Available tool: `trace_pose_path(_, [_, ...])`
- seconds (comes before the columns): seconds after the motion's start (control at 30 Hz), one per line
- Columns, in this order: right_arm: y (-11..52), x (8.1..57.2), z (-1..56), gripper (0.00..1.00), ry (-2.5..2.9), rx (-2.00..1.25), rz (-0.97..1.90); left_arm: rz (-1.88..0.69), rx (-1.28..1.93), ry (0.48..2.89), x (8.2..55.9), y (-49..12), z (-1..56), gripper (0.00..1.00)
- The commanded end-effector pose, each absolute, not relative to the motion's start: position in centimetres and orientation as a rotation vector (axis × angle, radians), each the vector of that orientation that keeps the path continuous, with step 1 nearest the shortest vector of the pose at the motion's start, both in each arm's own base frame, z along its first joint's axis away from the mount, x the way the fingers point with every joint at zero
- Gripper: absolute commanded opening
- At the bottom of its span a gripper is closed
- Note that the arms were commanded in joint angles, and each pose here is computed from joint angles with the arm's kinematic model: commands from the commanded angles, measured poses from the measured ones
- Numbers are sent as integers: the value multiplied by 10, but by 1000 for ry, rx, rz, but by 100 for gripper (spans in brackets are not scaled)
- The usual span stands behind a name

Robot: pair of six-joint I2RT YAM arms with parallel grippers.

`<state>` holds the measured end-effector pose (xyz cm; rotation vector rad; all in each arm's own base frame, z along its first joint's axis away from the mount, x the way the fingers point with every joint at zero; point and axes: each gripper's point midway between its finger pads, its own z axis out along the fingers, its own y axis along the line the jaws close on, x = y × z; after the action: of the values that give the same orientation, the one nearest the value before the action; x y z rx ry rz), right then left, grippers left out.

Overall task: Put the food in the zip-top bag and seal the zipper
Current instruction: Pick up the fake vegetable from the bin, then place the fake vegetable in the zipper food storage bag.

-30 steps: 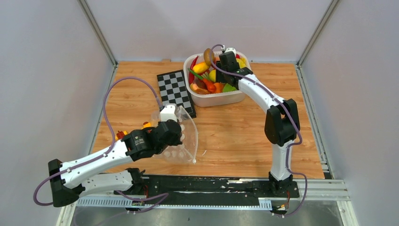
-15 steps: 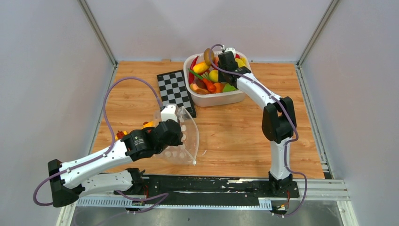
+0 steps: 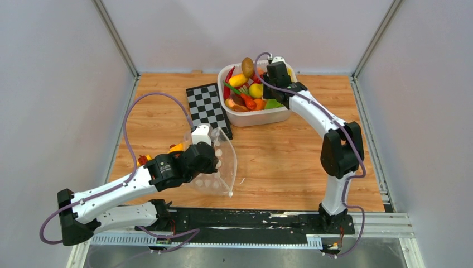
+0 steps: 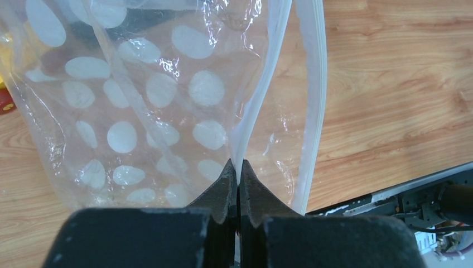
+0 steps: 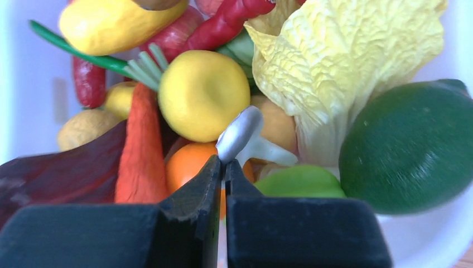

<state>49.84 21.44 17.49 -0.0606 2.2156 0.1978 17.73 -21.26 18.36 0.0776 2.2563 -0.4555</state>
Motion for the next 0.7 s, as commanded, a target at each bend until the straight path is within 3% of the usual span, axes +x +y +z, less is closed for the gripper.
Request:
trace_pose_path(0.0, [220,485,248,0,2037,-41,343,-503,58,2221,181,-220,192,0])
trace_pose_path(0.27, [240,444,283,0,1967,-163,569,-501,63,2228,182,-223,191,0])
trace_pose_path(0.67, [255,317,331,0,1796,-408,1004,-548,63,2209,183,-230,200,0])
